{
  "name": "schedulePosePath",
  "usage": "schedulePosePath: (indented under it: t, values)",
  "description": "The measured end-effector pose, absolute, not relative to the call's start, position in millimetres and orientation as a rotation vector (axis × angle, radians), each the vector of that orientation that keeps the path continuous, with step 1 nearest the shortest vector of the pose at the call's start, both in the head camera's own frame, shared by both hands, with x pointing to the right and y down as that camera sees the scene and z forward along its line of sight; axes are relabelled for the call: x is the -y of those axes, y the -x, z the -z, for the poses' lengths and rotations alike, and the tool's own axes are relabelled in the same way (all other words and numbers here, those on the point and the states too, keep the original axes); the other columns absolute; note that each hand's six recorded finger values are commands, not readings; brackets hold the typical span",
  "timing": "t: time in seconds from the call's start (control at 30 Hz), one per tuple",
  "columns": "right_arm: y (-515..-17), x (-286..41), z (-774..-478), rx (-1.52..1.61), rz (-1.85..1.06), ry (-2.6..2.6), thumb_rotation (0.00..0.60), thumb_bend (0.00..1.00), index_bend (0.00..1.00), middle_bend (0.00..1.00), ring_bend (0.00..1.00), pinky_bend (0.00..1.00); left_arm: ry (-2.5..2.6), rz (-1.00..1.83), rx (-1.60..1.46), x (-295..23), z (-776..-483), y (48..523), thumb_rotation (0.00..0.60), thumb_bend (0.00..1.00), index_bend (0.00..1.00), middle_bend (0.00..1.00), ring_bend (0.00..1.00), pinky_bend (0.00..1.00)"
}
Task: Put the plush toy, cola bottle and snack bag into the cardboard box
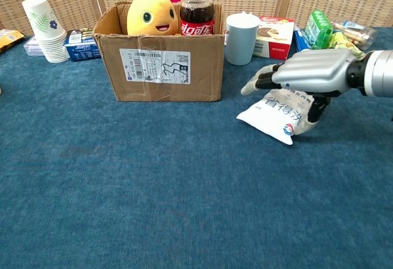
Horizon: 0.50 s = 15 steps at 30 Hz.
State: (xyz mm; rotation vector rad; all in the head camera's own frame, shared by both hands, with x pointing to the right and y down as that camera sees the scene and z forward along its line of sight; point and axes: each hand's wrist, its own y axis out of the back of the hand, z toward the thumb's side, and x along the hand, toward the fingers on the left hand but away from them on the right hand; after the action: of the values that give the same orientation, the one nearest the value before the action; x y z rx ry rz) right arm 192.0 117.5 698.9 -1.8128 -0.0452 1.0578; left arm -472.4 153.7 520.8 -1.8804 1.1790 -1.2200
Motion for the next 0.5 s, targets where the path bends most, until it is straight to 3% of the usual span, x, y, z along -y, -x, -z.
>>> schedulePosePath:
  t: [0.23,0.5]
  values:
    - [-179,-126,-703,0.043,-1.049,1.837,0.6,0.43,0.31,0.28,0.17,0.4,1.874,1.23,-1.174,-155,-522,472,0.6,0.42,0.0,0.0,0.0,0.11]
    - [-180,-129,-709,0.067,-1.039,1.809,0.6,0.44,0.44,0.42,0.31,0.5,1.874,1.24,-1.165,-156,-524,471,0.6,0.42,0.0,0.0,0.0,0.11]
